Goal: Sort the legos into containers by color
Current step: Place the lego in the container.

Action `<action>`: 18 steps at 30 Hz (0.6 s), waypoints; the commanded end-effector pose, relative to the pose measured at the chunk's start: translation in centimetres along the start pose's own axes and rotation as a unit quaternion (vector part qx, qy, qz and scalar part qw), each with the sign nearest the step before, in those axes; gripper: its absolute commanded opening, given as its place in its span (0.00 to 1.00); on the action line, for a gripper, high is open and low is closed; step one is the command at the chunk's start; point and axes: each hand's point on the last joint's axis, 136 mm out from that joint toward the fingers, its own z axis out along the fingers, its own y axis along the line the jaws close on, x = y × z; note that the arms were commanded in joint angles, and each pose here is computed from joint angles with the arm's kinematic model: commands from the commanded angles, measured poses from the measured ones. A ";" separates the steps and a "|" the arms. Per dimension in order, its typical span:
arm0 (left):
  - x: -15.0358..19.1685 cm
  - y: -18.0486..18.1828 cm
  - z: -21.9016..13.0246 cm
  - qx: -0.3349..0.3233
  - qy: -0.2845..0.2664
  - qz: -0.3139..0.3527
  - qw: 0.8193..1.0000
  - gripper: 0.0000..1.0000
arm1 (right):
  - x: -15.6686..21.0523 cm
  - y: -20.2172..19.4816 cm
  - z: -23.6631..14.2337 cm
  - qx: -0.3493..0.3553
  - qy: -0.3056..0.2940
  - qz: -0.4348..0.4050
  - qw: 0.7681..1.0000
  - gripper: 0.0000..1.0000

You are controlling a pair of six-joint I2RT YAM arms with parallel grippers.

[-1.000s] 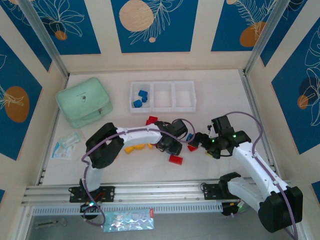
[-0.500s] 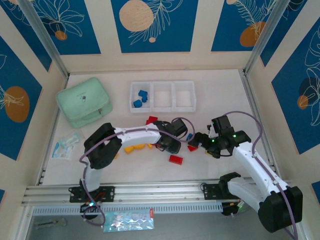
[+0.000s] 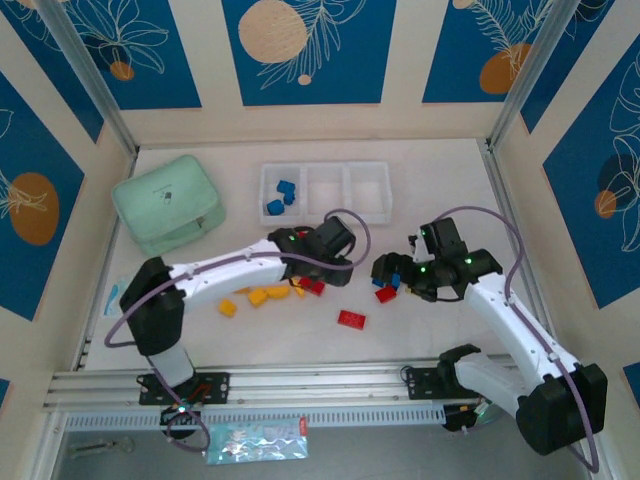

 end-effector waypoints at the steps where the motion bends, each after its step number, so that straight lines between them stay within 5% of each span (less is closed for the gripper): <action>1: -2.3 3.0 -2.2 -0.032 -0.035 -0.009 0.999 0.20 | -1.2 2.4 -0.5 -0.026 -0.009 -0.037 0.999 0.99; 11: -9.2 10.5 -3.7 -0.073 -0.093 -0.064 0.991 0.19 | -5.1 8.1 0.9 -0.058 -0.036 -0.117 0.991 0.99; 18: -13.6 15.0 -1.4 -0.104 -0.099 -0.090 0.986 0.18 | -7.0 10.0 2.7 -0.080 -0.035 -0.124 0.988 0.99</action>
